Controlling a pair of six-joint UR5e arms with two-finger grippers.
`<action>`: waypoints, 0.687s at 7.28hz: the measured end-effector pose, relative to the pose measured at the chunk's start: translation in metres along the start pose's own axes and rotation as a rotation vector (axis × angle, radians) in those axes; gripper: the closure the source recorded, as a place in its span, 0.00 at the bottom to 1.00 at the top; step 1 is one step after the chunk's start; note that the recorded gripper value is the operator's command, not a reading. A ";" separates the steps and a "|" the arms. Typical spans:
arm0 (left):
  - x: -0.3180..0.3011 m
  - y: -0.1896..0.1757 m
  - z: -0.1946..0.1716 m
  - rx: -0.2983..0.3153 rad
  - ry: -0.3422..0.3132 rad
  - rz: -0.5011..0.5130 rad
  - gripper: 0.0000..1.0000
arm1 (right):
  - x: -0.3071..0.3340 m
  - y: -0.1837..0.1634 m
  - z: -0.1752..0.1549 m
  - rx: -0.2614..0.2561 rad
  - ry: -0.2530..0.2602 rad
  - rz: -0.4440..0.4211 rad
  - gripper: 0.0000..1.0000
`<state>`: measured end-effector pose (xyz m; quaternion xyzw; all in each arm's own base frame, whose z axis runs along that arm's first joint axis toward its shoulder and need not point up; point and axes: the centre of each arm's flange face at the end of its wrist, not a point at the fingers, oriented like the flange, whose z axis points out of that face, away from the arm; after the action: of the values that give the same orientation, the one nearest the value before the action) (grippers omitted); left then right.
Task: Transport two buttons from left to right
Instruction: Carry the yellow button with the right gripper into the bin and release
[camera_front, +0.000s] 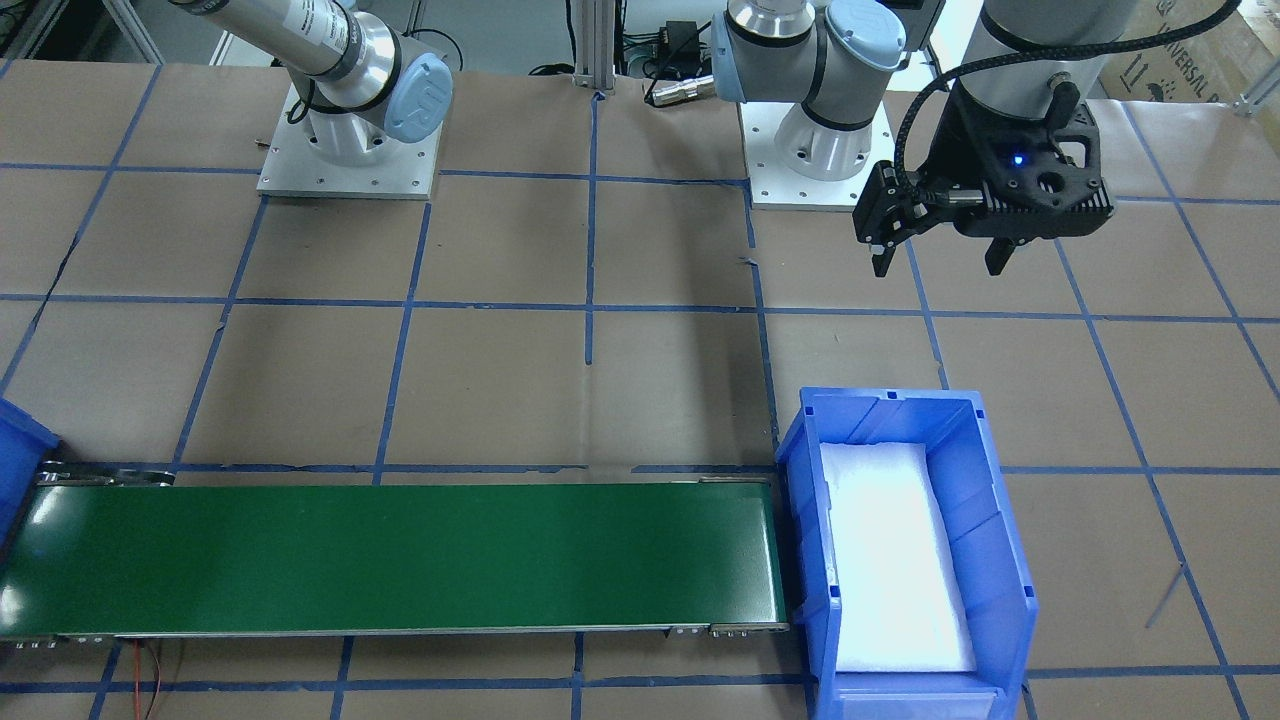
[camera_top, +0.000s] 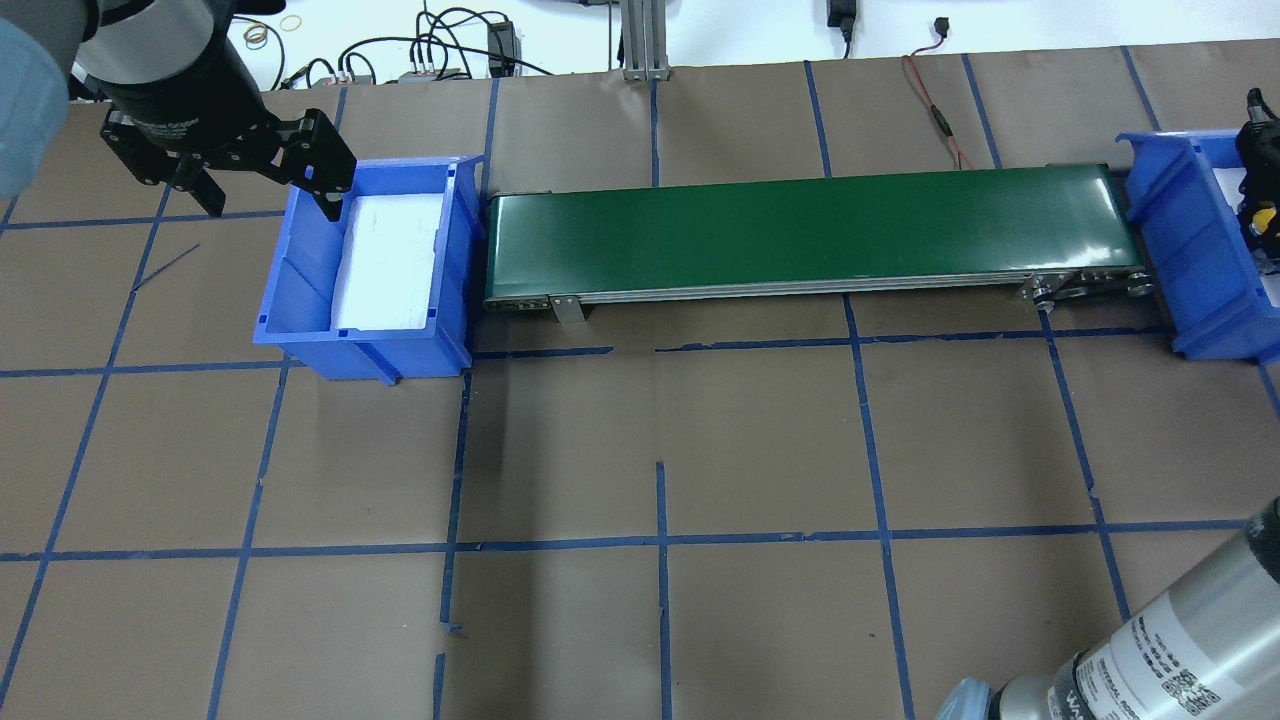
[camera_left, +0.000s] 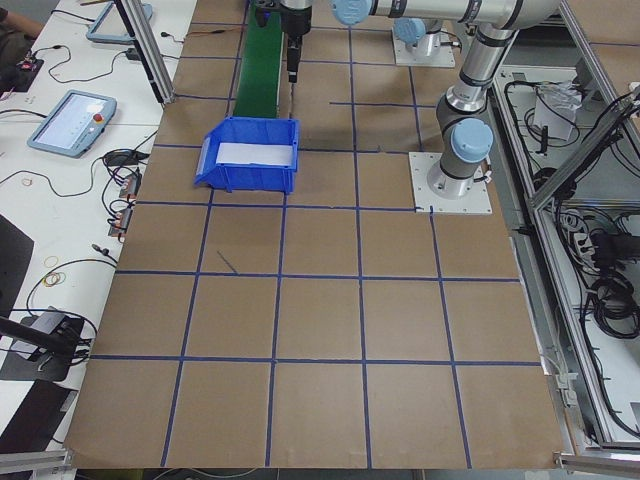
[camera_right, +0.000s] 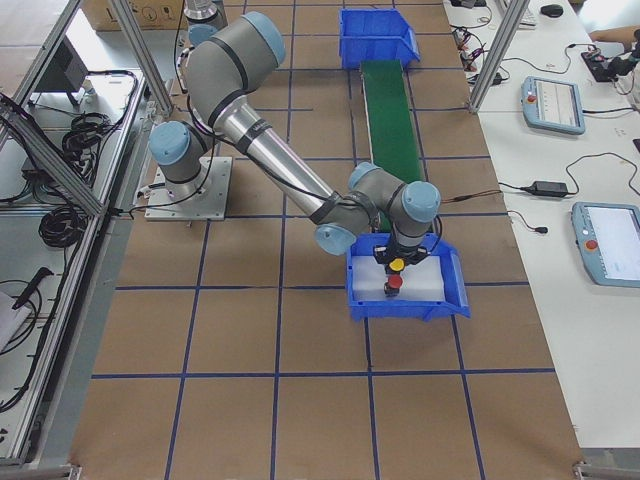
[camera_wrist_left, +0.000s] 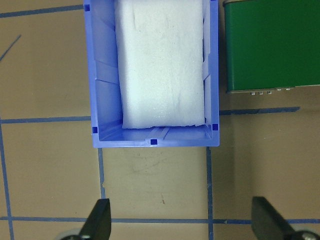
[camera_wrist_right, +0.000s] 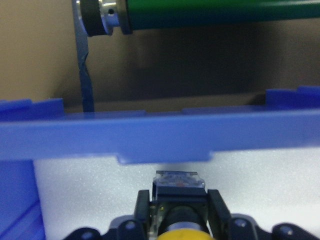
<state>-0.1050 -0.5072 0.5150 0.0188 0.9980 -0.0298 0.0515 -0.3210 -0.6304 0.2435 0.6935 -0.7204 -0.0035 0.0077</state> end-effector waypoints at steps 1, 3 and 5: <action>0.000 0.000 0.000 0.001 0.000 0.000 0.00 | -0.001 0.000 0.001 0.002 -0.002 -0.001 0.00; 0.000 0.000 0.000 0.001 -0.001 0.001 0.00 | -0.002 0.000 -0.010 -0.012 0.003 -0.002 0.00; 0.000 0.000 0.000 0.001 -0.001 0.001 0.00 | -0.016 -0.002 -0.060 -0.025 0.009 0.008 0.00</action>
<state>-0.1052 -0.5072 0.5155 0.0191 0.9980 -0.0303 0.0519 -0.3173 -0.6144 0.3033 0.6903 -0.7232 -0.0093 0.0199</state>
